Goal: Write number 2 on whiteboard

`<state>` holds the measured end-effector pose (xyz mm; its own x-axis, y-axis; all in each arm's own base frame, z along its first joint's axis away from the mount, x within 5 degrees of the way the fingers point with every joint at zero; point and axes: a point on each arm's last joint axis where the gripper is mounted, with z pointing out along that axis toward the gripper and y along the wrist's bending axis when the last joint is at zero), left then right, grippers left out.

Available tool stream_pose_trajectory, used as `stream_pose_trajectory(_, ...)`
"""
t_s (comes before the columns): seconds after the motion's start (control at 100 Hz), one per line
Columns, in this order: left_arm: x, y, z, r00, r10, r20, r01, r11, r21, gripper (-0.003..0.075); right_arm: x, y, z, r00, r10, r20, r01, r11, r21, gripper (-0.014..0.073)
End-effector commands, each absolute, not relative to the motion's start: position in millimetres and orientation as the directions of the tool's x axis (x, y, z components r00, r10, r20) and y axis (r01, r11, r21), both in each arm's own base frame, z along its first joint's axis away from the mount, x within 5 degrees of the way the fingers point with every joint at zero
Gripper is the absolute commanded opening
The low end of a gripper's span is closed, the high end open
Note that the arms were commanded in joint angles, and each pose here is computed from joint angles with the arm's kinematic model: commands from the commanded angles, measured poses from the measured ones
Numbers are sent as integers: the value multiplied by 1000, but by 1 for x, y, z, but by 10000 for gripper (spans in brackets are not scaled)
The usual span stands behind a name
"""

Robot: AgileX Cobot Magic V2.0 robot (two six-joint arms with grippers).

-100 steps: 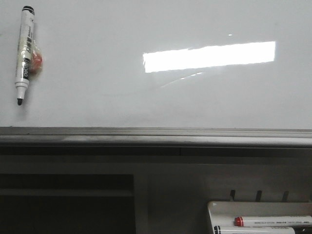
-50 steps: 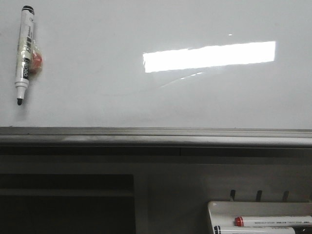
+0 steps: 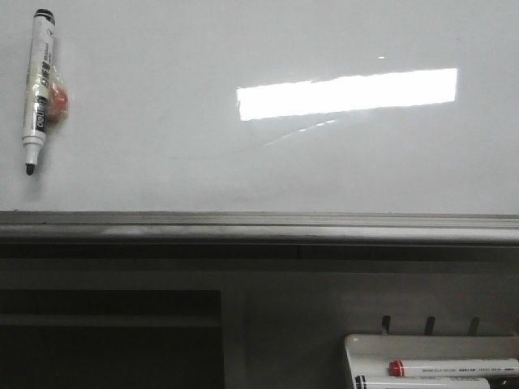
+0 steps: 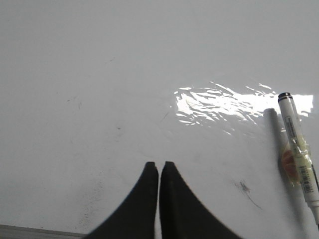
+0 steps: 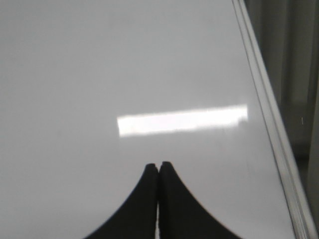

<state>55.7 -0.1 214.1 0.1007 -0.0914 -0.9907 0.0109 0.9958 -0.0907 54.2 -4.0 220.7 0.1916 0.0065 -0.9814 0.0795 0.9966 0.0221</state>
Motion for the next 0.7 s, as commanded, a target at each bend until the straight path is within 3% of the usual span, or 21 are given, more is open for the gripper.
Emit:
stream_pose_trajectory(0.0,52,1,225,212,-148,-966,21,989,-147,-21,49,-5,238,169,76,-983,84,992,91,-51)
stream_pose_trajectory(0.11,53,1,236,214,-148,-966,22,989,-147,-21,47,-7,259,71,88,-994,115,989,96,-51)
stream_pose_trajectory(0.2,56,0,251,142,-143,-979,21,990,-142,-21,48,-8,269,-113,144,-983,151,980,126,-50)
stream_pose_trajectory(0.35,67,1,284,-48,59,-997,-4,998,59,-21,60,-9,285,-397,219,-891,203,968,147,-50)
stream_pose_trajectory(0.58,91,0,312,-121,38,-992,5,999,38,-12,78,-7,285,-494,280,-824,209,957,200,-50)
stream_pose_trajectory(0.63,95,-1,312,-140,28,-990,9,1000,27,29,78,-6,285,-495,284,-821,208,956,206,-50)
stream_pose_trajectory(0.69,100,-1,310,-158,11,-987,17,1000,9,138,78,-6,284,-496,284,-820,208,956,205,-50)
